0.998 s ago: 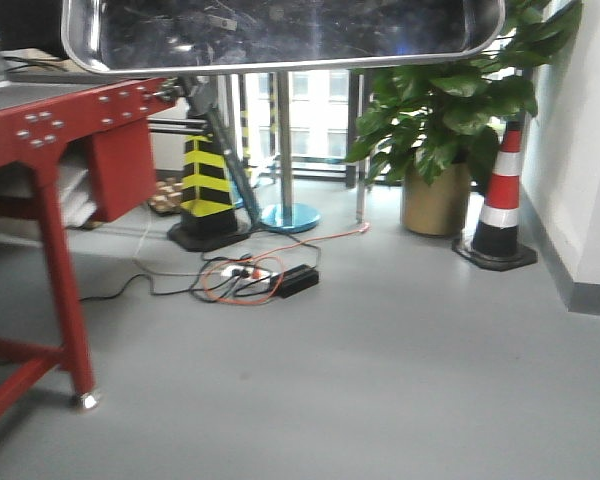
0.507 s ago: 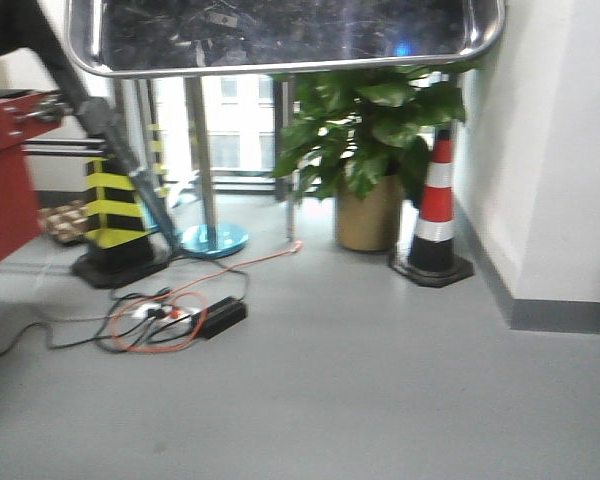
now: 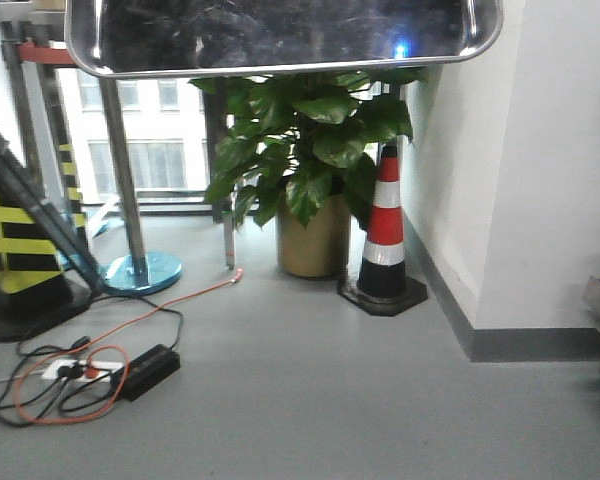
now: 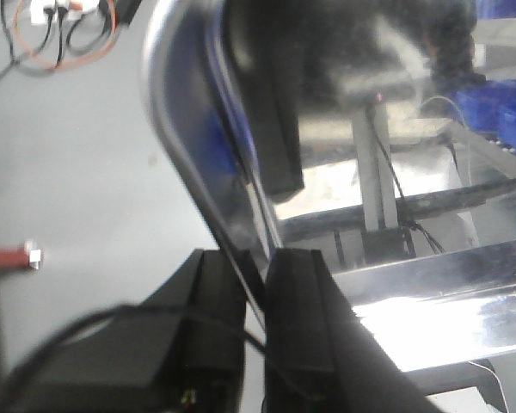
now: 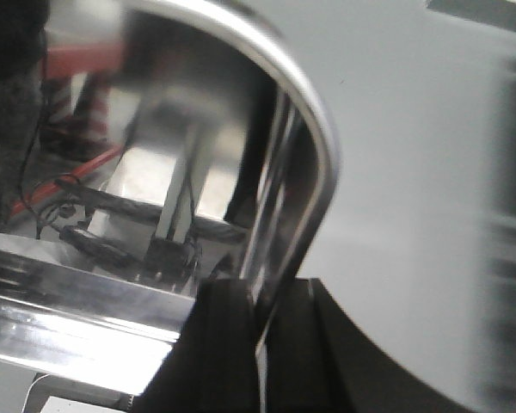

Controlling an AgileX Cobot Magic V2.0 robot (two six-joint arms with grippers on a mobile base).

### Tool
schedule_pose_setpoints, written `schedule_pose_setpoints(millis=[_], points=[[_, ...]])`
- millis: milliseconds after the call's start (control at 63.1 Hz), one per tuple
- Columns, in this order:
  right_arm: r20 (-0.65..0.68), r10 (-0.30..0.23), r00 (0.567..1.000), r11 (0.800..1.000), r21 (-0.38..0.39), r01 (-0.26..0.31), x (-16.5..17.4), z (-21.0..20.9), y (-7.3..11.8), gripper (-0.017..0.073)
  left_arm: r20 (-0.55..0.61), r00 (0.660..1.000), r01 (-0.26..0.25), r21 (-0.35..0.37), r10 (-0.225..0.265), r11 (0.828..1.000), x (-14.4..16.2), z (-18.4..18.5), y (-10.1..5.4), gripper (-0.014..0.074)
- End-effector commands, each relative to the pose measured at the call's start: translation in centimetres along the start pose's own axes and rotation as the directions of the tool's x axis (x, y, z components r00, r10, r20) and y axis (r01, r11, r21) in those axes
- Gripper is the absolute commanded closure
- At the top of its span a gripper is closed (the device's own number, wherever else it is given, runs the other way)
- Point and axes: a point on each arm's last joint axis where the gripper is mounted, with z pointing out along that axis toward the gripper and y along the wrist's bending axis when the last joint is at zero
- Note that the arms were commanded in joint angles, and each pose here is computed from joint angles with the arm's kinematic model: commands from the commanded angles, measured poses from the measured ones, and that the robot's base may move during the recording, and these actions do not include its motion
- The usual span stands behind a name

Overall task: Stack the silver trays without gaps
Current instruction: 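Keep holding the tray while the base turns toward the other shelf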

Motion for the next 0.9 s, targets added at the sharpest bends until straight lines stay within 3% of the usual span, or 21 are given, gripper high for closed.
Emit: schedule_pose_setpoints(millis=[0,887], points=[[0.033,-0.006,0.999,0.999,-0.036,0.007,0.08,-2.50,-0.23,0.0503,0.017,0.999,-0.028,0.039,0.027,0.999,0.21,-2.01,-0.12,0.0641],[0.033,-0.006,0.999,0.999,-0.036,0.007,0.08,-2.50,-0.23,0.0503,0.017,0.999,-0.028,0.039,0.027,0.999,0.21,-2.01,-0.12,0.0642]])
